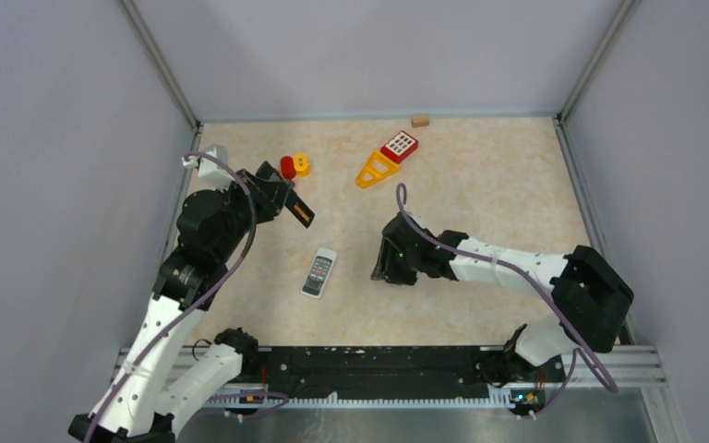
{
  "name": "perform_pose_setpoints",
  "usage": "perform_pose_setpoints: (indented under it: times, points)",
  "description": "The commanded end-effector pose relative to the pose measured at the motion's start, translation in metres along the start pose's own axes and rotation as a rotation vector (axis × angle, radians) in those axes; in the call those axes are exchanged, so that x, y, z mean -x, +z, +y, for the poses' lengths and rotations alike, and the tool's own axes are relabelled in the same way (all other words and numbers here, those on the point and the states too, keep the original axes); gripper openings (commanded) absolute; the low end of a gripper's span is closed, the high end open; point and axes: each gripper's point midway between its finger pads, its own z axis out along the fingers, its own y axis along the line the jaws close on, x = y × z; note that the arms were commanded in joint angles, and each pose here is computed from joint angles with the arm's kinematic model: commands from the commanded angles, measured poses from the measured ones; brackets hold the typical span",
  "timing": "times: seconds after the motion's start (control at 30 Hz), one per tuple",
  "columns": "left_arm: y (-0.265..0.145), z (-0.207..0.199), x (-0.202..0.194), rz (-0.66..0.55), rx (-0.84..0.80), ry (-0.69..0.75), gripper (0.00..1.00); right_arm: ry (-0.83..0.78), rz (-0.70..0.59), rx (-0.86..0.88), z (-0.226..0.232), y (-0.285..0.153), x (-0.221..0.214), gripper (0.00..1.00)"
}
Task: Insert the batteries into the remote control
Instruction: Adjust the battery at the center of the board, then pick up the battery from the center of the board.
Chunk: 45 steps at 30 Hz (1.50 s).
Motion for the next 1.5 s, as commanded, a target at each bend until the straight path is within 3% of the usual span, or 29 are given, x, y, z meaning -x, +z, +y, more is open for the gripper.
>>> perform_pose_setpoints:
  times: [0.0, 0.27, 0.43, 0.63, 0.83, 1.33, 1.47]
  points:
    - [-0.019, -0.015, 0.022, -0.117, -0.088, 0.013, 0.00, 0.493, -0.095, 0.052, 0.018, -0.005, 0.013, 0.46]
    - [-0.030, -0.005, 0.008, -0.107, -0.093, 0.039, 0.00, 0.829, -0.201, -0.123, -0.013, -0.008, 0.024, 0.47]
    - [-0.025, -0.001, -0.010, -0.058, -0.108, 0.048, 0.00, 0.960, -0.168, -0.268, -0.022, -0.002, 0.015, 0.46]
    - [-0.024, 0.002, -0.015, -0.051, -0.110, 0.057, 0.00, 1.023, -0.147, -0.309, -0.020, 0.017, 0.010, 0.43]
    - [-0.018, 0.009, -0.023, -0.035, -0.093, 0.053, 0.00, 1.073, -0.127, -0.412, -0.033, 0.034, -0.005, 0.32]
    - [-0.016, 0.016, -0.024, -0.043, -0.063, 0.062, 0.00, 1.106, -0.172, -0.490, -0.046, 0.038, 0.002, 0.31]
    - [-0.015, 0.025, -0.024, -0.054, -0.026, 0.063, 0.00, 1.097, -0.171, -0.504, -0.049, 0.038, 0.000, 0.24]
